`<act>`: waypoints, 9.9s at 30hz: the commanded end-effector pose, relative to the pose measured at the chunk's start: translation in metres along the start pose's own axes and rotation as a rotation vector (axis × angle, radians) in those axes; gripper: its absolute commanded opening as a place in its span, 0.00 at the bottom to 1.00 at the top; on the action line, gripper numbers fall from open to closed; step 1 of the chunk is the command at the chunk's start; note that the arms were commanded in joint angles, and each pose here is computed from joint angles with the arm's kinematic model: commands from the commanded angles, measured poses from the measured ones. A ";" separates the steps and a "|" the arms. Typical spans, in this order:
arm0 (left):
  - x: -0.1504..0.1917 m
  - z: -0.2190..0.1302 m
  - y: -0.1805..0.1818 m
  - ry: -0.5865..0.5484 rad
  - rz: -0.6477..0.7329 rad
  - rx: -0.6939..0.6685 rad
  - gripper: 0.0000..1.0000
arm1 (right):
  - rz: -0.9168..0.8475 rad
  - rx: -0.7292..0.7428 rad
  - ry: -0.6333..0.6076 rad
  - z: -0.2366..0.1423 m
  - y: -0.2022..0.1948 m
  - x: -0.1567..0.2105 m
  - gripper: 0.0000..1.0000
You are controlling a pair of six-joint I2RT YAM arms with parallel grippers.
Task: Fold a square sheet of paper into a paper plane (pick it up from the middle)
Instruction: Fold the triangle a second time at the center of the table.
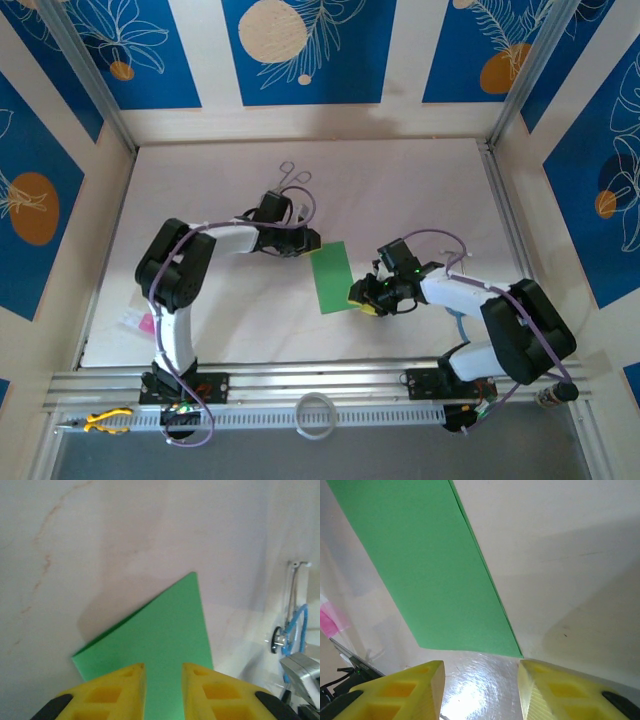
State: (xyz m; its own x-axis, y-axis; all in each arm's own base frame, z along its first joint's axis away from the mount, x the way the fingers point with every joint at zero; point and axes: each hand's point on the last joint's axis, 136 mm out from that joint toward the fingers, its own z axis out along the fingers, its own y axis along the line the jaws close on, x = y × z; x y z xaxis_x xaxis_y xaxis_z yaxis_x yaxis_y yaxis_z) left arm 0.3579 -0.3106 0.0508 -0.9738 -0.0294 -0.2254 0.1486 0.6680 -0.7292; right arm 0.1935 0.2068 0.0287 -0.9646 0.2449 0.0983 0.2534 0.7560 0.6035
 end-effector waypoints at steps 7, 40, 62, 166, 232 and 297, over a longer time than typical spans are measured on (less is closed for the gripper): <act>0.011 0.010 -0.011 0.064 -0.029 0.068 0.27 | 0.005 -0.020 0.029 0.001 0.002 0.007 0.41; 0.045 0.022 0.056 0.106 -0.167 -0.113 0.23 | 0.139 -0.046 -0.034 0.009 0.009 -0.013 0.46; 0.043 0.024 0.054 0.104 -0.167 -0.103 0.23 | 0.112 -0.084 -0.058 -0.007 0.011 -0.006 0.46; 0.044 -0.053 -0.043 -0.057 0.211 0.089 0.33 | -0.102 0.009 -0.020 0.037 0.023 -0.060 0.17; 0.139 0.010 -0.070 -0.021 1.093 -0.458 0.48 | -0.012 -0.216 0.012 0.011 0.056 -0.070 0.10; 0.123 0.004 -0.105 0.051 0.625 0.015 0.00 | -0.026 -0.118 -0.117 -0.011 0.008 -0.034 0.03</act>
State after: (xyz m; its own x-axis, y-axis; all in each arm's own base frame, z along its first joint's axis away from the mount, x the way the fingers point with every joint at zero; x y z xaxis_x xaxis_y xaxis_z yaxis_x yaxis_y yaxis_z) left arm 0.2197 -0.3854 0.0950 -0.7021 0.4083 -0.5834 0.7001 0.5453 -0.4609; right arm 0.2228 0.1964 0.0379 -0.9473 0.3198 0.0172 0.2369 0.6636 0.7096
